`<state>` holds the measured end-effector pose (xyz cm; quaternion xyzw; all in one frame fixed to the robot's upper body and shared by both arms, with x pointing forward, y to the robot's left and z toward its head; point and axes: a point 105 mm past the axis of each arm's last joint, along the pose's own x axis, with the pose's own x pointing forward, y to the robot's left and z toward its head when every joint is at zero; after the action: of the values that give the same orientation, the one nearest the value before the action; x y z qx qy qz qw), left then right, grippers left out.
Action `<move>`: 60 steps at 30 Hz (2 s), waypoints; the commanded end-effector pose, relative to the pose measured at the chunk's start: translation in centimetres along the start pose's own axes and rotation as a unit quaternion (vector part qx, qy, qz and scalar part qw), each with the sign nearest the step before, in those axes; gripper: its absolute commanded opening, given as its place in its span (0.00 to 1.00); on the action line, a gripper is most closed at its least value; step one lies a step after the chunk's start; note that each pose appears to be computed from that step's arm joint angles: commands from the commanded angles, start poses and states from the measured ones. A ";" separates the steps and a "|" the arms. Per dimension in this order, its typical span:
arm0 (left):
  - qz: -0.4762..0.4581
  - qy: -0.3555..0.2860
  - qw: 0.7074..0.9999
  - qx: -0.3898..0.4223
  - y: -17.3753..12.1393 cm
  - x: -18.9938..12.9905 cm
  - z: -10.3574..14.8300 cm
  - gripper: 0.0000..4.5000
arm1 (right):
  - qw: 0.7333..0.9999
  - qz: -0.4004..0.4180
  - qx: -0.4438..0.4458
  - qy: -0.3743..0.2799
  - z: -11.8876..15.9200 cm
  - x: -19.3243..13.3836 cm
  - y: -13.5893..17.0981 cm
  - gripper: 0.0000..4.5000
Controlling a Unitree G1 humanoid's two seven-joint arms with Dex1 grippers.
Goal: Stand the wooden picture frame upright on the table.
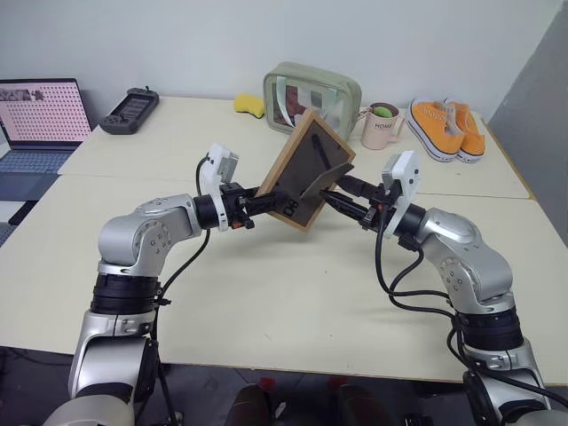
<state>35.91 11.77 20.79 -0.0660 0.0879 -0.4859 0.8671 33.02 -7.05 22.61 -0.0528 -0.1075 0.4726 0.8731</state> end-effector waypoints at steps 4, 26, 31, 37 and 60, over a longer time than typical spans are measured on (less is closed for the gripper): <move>-0.022 -0.025 0.999 0.013 -1.5 0.5 2.5 0.29 | 0.998 0.010 -0.055 0.002 0.7 -0.2 0.3 0.43; -0.070 0.035 0.953 -0.293 -2.8 -2.8 -0.2 0.29 | 0.814 0.056 -0.559 0.147 -5.2 -8.1 -4.9 0.43; -0.119 0.044 0.932 -0.339 -4.3 -2.8 -1.0 0.29 | 0.782 0.056 -0.614 0.096 -5.6 -7.6 -4.3 0.47; -0.127 0.049 0.921 -0.365 -5.3 -2.9 -1.2 0.29 | 0.769 0.020 -0.636 0.059 -5.0 -6.3 -4.6 0.72; -0.123 0.009 0.913 -0.389 -6.4 -1.0 -0.7 0.29 | 0.705 -0.011 -0.703 -0.096 -1.4 -3.0 -1.9 0.76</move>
<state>30.82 10.38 19.32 -0.4171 0.2926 -0.4665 0.7231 34.03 -11.97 20.10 -0.6174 -0.4535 0.2534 0.5908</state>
